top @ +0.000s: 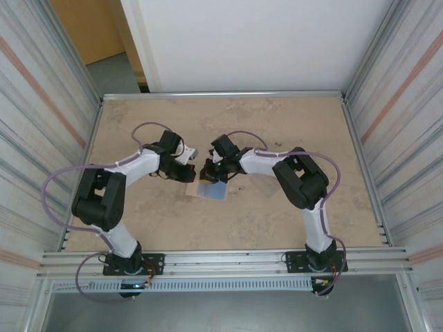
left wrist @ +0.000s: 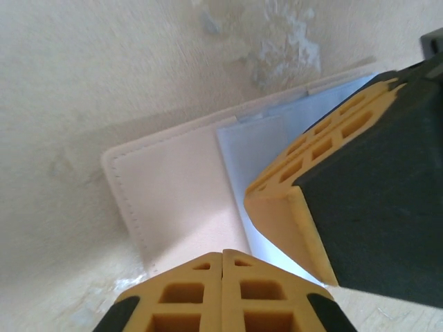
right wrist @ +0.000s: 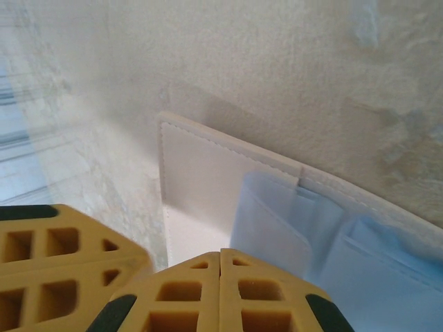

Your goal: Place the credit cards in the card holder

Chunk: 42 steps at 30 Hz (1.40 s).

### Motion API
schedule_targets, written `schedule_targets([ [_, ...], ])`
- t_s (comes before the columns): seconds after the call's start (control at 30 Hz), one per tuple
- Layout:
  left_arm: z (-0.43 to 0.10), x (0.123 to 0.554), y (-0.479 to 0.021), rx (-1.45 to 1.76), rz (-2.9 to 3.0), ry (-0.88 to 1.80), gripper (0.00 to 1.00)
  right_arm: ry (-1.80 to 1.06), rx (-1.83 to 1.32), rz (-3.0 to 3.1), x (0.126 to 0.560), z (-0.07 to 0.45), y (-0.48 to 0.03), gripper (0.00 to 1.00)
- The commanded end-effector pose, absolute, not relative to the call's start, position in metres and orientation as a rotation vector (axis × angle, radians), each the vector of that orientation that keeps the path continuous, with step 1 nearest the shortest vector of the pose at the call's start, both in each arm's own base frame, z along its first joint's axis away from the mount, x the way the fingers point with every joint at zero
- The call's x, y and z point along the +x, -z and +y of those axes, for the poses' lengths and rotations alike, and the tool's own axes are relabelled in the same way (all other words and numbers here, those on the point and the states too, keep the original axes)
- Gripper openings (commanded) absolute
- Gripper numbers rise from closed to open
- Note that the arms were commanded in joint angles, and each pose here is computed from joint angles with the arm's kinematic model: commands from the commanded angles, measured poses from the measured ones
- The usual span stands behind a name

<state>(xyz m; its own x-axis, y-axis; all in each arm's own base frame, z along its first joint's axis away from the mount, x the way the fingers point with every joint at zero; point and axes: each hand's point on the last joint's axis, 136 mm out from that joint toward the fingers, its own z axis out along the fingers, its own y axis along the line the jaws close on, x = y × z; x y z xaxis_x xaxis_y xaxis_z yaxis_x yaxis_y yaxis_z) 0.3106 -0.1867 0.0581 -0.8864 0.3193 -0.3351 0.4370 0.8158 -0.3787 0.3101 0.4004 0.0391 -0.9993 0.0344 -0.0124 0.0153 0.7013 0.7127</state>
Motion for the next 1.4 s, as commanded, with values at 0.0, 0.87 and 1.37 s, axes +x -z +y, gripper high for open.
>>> schedule_targets([
  [0.0,-0.181,0.309,-0.084,0.566,2.684,0.687,0.0,-1.232,0.056,2.895,0.309,0.409,-0.037,0.0],
  [0.87,-0.216,0.257,-0.054,0.534,2.733,1.0,0.0,-1.234,0.062,2.891,0.313,0.412,-0.034,0.0],
  [1.37,-0.21,0.26,-0.036,0.508,2.779,0.946,0.0,-1.244,0.039,2.839,0.317,0.408,-0.063,0.0],
])
